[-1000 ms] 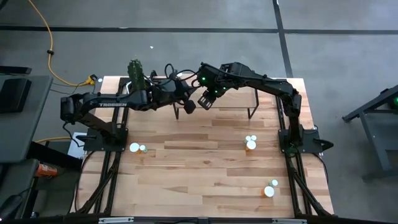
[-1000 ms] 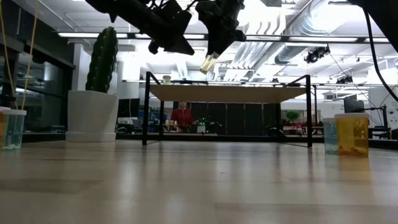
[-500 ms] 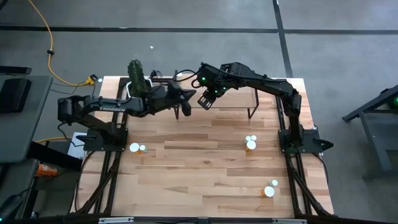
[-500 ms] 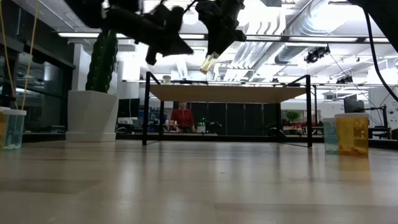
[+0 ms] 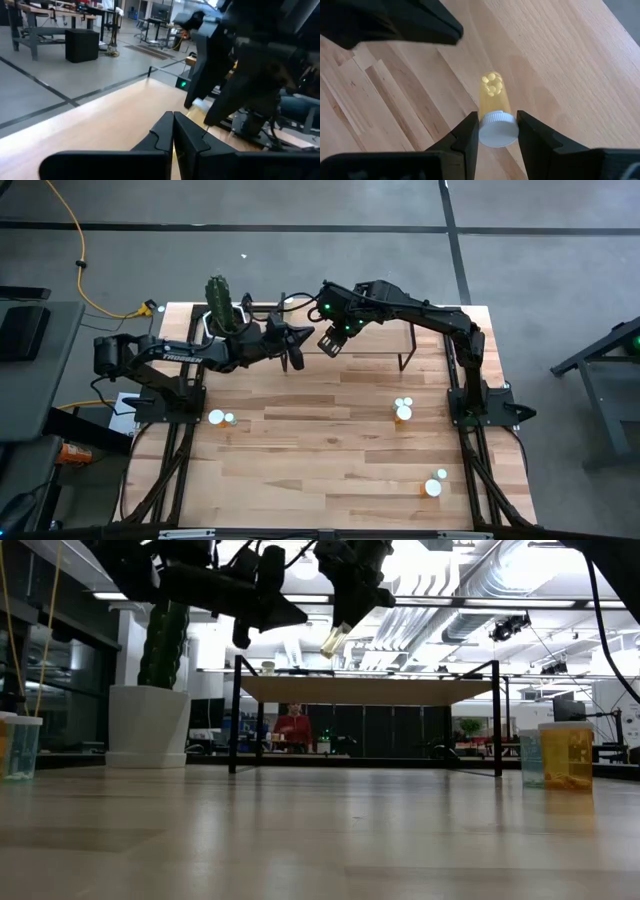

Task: Pick and place medicine bottles onto shelf by color
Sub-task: Align the bottom yellow pill bottle with the other yellow pill bottle on the shelf

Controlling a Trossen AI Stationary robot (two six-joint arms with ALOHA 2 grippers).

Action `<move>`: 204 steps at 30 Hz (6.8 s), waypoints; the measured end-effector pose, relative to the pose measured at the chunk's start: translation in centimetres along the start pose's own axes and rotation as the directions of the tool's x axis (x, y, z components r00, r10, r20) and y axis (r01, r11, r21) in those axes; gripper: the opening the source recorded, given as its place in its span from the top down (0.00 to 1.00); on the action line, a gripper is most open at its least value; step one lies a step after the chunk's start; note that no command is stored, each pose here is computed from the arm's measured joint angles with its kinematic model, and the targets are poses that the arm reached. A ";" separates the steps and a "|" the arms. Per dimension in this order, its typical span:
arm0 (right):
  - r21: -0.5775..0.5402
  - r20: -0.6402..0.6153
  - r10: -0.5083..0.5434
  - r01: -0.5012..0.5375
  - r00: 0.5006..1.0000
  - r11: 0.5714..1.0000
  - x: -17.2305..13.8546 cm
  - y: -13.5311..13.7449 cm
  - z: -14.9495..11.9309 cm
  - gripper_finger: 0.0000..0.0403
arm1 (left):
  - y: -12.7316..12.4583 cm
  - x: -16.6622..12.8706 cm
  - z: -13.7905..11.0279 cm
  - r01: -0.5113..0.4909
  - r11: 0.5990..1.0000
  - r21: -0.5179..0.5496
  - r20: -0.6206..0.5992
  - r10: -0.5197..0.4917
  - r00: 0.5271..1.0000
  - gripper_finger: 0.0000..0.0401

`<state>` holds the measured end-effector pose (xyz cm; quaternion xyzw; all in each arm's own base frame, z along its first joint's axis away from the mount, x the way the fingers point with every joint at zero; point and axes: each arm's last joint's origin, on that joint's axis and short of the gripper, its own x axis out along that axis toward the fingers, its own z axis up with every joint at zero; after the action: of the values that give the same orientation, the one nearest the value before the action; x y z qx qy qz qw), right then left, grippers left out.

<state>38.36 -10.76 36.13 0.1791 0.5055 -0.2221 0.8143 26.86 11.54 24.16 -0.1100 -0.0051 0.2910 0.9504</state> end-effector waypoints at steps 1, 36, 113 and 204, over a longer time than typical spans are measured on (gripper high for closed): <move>0.000 0.002 0.001 -0.001 1.000 1.000 0.0 0.0 0.0 0.74 | 0.0 0.1 -0.2 -0.004 1.000 0.002 -0.006 0.004 1.000 1.00; 0.010 0.044 0.037 -0.037 0.998 0.999 0.0 0.2 0.5 0.74 | -0.3 2.9 -0.3 -0.079 0.995 0.060 -0.037 0.081 0.996 1.00; 0.042 0.167 0.040 -0.048 0.985 0.998 -0.1 0.5 1.6 0.74 | -2.1 2.3 -1.6 -0.067 0.998 0.018 -0.133 0.069 0.989 1.00; -0.143 0.486 -0.004 0.084 0.874 0.986 10.5 -0.8 7.8 0.74 | -2.1 -14.1 11.5 0.025 0.996 0.084 0.202 -0.041 0.979 1.00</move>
<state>47.83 -17.40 29.97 0.0405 0.3060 -0.2369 0.9212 15.45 4.36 36.63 -0.0407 -0.0922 0.2848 0.9533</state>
